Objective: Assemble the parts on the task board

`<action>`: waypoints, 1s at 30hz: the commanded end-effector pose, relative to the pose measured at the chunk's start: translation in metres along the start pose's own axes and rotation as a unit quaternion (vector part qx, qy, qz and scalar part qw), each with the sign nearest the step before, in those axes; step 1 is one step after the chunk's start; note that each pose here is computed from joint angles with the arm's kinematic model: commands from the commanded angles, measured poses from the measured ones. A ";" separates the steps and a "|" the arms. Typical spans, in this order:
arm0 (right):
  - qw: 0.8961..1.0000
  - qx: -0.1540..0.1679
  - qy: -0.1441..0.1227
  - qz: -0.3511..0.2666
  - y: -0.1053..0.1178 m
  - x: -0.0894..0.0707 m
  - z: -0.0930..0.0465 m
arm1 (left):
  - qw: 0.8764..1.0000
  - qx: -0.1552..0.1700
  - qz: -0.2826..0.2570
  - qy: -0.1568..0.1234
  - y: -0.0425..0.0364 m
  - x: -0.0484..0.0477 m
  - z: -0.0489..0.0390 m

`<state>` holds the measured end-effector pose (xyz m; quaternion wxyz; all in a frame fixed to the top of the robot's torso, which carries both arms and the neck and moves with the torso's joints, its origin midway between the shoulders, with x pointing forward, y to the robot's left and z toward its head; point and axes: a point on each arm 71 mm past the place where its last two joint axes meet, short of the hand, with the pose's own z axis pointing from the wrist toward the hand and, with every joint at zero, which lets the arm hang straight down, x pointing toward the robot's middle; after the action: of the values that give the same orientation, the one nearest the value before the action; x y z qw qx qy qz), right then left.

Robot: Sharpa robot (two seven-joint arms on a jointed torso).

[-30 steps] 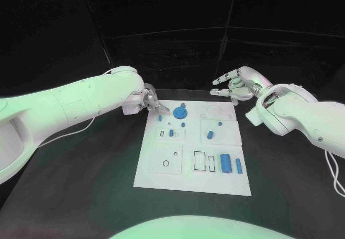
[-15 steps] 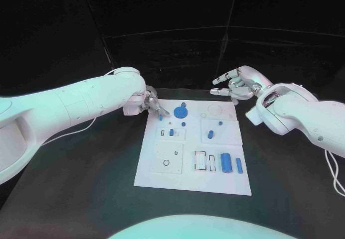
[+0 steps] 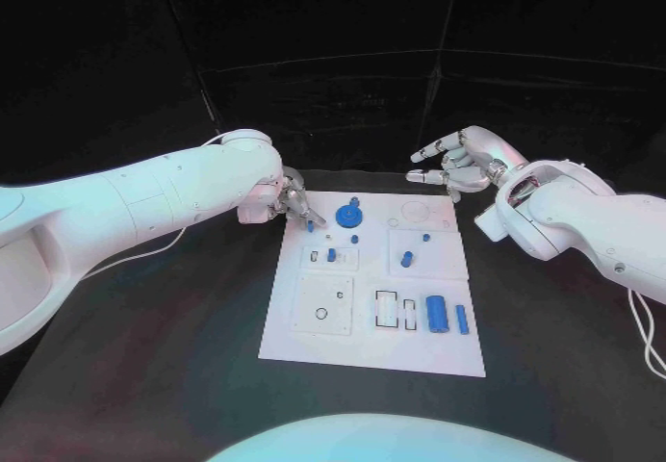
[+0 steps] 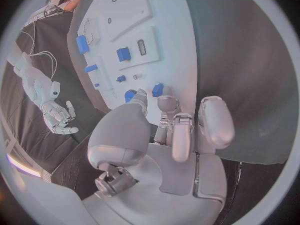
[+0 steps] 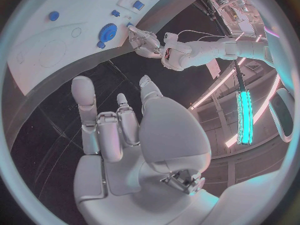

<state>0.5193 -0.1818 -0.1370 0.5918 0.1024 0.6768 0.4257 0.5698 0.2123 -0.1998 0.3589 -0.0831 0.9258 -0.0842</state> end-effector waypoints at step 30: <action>1.000 -0.004 0.005 -0.001 0.001 0.001 0.002 | 0.999 0.018 -0.036 -0.033 -0.0020 0.0004 -0.0046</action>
<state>0.5206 -0.1804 -0.1379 0.5902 0.1021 0.6785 0.4254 0.5666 0.2115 -0.1977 0.3842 -0.1005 0.9125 -0.0985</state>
